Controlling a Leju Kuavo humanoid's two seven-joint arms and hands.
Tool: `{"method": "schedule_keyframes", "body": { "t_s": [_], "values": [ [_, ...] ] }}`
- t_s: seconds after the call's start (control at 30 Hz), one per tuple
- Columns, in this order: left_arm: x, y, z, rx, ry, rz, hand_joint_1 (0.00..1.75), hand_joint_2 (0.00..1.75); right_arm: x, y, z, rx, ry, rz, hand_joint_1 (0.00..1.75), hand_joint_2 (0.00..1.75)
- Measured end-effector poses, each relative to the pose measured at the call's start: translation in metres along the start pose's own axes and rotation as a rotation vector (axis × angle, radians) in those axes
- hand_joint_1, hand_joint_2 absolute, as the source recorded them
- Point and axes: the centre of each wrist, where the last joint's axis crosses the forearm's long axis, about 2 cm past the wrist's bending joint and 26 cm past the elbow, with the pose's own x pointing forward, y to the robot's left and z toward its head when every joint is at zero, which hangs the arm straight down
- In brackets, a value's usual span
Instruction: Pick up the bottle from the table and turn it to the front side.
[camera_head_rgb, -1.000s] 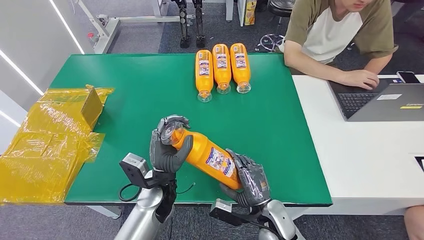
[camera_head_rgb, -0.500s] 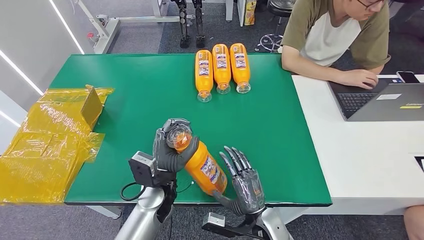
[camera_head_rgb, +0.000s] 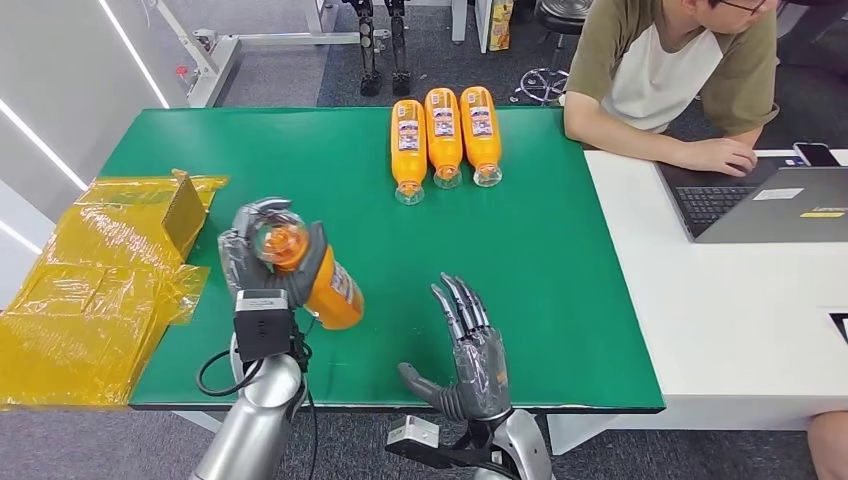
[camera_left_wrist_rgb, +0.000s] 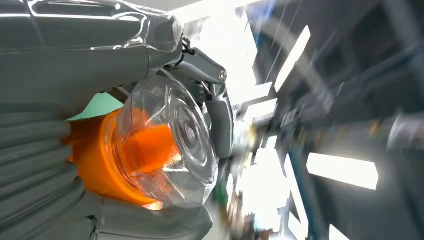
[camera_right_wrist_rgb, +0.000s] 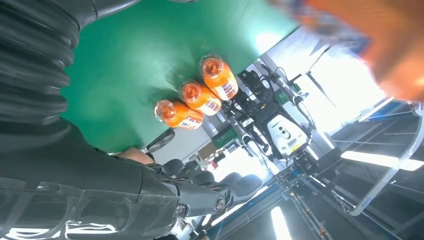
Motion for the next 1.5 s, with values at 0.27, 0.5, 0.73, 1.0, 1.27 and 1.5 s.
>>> {"method": "schedule_keyframes", "body": {
  "t_s": [0.27,0.5,0.73,1.0,1.27,1.5],
  "values": [
    [-0.001,0.072,-0.058,0.168,-0.333,-0.492,1.75,1.75,0.007,0.004,0.002,-0.018,0.009,-0.034,0.0,1.75],
    [-0.014,0.109,-0.092,0.172,-0.223,-0.814,1.75,1.75,0.015,0.004,0.004,-0.035,0.042,-0.051,0.0,1.75],
    [-0.055,0.113,-0.099,0.045,-0.038,-0.954,1.75,1.75,0.016,0.002,0.007,-0.046,0.036,-0.057,0.0,1.75],
    [-0.115,0.101,-0.054,-0.309,0.174,-1.091,1.75,1.75,0.016,0.001,0.011,-0.059,0.057,-0.082,0.0,1.75],
    [-0.148,0.109,0.007,-0.613,0.282,-1.192,1.75,1.75,0.017,0.001,0.012,-0.064,0.077,-0.101,0.0,1.75],
    [-0.159,0.115,0.048,-0.779,0.279,-1.223,1.75,1.75,0.016,0.004,0.015,-0.053,0.084,-0.123,0.0,1.75]
  ]
}}
